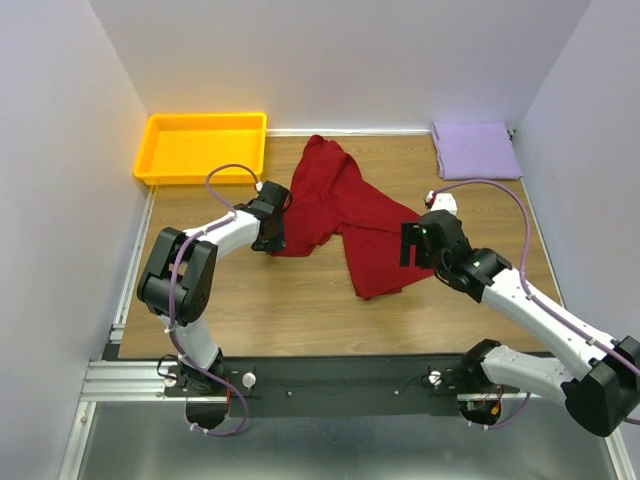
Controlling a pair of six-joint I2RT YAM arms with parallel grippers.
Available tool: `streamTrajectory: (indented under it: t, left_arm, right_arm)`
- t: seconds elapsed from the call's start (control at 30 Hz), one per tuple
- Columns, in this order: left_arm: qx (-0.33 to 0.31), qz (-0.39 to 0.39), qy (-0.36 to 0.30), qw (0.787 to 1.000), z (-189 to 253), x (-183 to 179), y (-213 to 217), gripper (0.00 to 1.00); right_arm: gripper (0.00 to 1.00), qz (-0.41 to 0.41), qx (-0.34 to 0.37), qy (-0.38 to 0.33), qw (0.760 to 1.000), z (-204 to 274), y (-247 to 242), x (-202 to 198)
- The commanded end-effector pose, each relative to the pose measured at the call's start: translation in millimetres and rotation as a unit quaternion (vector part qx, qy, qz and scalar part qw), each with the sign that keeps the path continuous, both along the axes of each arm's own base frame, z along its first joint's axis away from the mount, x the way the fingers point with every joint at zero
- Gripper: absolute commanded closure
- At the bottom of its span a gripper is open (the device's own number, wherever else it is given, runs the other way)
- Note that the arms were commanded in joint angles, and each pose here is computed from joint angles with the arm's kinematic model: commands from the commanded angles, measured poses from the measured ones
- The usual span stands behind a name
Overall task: Fold and stack the t-shirts
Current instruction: Flatten the tshirt out
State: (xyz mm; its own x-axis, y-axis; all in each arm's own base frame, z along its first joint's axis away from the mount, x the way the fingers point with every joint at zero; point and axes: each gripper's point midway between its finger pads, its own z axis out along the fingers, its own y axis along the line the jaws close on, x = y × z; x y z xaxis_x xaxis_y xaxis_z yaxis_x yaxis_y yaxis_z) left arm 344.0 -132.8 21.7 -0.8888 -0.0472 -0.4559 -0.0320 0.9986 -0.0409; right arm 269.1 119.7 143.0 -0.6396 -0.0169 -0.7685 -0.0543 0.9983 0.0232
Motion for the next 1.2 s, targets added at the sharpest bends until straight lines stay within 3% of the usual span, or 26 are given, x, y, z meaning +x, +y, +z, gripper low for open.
streamTrajectory:
  t: [0.0,0.23,0.43,0.63,0.9,1.17]
  left_arm:
    - [0.035,0.009,0.046,0.998,-23,-18,13,0.58]
    - [0.037,0.007,0.063,0.997,-31,-27,14,0.73]
    - [0.050,0.013,0.052,0.997,-25,-27,21,1.00]
    - [0.069,0.041,0.011,0.997,2,-12,51,1.00]
    - [0.079,0.061,-0.050,0.994,40,10,100,1.00]
    - [0.039,0.073,-0.079,0.993,36,13,113,1.00]
  right_arm:
    - [0.09,0.006,0.021,-0.015,1.000,6,5,-1]
    - [0.09,0.012,0.031,-0.018,0.999,11,9,0]
    - [0.09,0.025,0.031,-0.007,0.999,6,13,-2]
    - [0.09,0.034,0.048,0.025,0.998,-6,25,-4]
    - [0.11,0.014,0.021,0.100,0.995,-25,35,9]
    - [0.15,-0.056,-0.009,0.144,0.988,-45,-16,40]
